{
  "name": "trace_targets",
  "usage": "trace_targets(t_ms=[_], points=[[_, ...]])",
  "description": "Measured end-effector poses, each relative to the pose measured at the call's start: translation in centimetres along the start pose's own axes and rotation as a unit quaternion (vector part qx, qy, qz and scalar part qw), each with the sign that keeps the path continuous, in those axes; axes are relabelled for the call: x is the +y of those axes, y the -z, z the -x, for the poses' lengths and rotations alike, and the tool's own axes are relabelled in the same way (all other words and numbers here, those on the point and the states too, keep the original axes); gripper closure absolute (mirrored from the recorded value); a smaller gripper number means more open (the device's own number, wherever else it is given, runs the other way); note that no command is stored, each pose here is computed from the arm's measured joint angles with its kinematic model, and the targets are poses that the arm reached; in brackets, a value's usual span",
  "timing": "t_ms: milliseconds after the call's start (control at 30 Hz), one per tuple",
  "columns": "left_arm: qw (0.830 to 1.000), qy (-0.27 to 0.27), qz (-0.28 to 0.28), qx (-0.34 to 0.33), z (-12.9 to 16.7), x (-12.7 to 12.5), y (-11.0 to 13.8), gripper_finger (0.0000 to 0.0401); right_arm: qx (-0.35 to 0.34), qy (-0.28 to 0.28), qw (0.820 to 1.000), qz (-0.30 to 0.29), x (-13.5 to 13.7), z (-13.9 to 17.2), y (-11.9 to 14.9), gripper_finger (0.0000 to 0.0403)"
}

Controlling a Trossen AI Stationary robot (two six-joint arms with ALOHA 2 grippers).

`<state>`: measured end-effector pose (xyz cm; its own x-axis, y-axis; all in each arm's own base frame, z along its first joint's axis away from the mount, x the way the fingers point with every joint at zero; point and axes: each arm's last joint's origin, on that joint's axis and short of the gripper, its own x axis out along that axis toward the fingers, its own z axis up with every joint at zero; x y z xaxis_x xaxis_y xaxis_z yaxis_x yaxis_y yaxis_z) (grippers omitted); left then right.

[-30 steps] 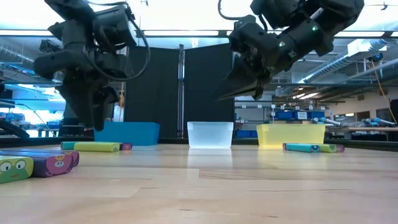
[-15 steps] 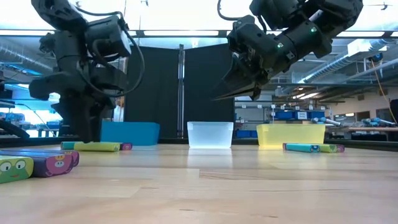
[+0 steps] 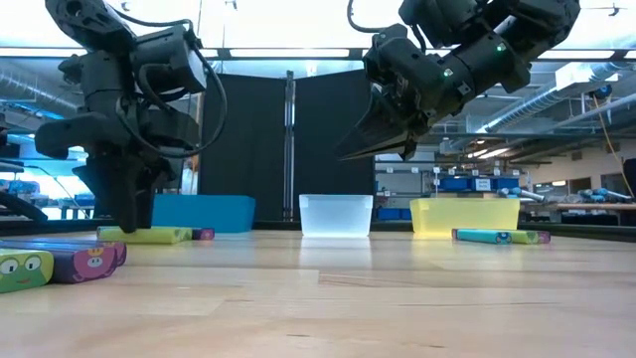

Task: Sort blocks
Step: Put the green block into the blue bin

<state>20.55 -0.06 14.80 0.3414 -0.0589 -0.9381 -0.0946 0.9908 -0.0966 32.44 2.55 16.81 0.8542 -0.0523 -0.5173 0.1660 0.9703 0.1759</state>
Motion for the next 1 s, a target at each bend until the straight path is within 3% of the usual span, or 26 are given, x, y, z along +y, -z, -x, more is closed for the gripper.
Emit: trace_targets(t_ms=[367,833,1000], points=[[1.0,0.011,0.01,0.004,-0.1,-1.3,0.2,0.0265,0.0,0.0,1.0,0.0,0.0,0.0,0.0,0.0379],[0.997,-0.02,0.071,-0.003,-0.1,-1.8,0.3,0.0199,0.0,0.0,1.0,0.007,0.0,0.0,0.0,0.038],[0.997,-0.023,0.08,0.007,-0.4,-1.8,0.4,0.0192,0.0,0.0,1.0,0.01,0.0,0.0,0.0,0.038]])
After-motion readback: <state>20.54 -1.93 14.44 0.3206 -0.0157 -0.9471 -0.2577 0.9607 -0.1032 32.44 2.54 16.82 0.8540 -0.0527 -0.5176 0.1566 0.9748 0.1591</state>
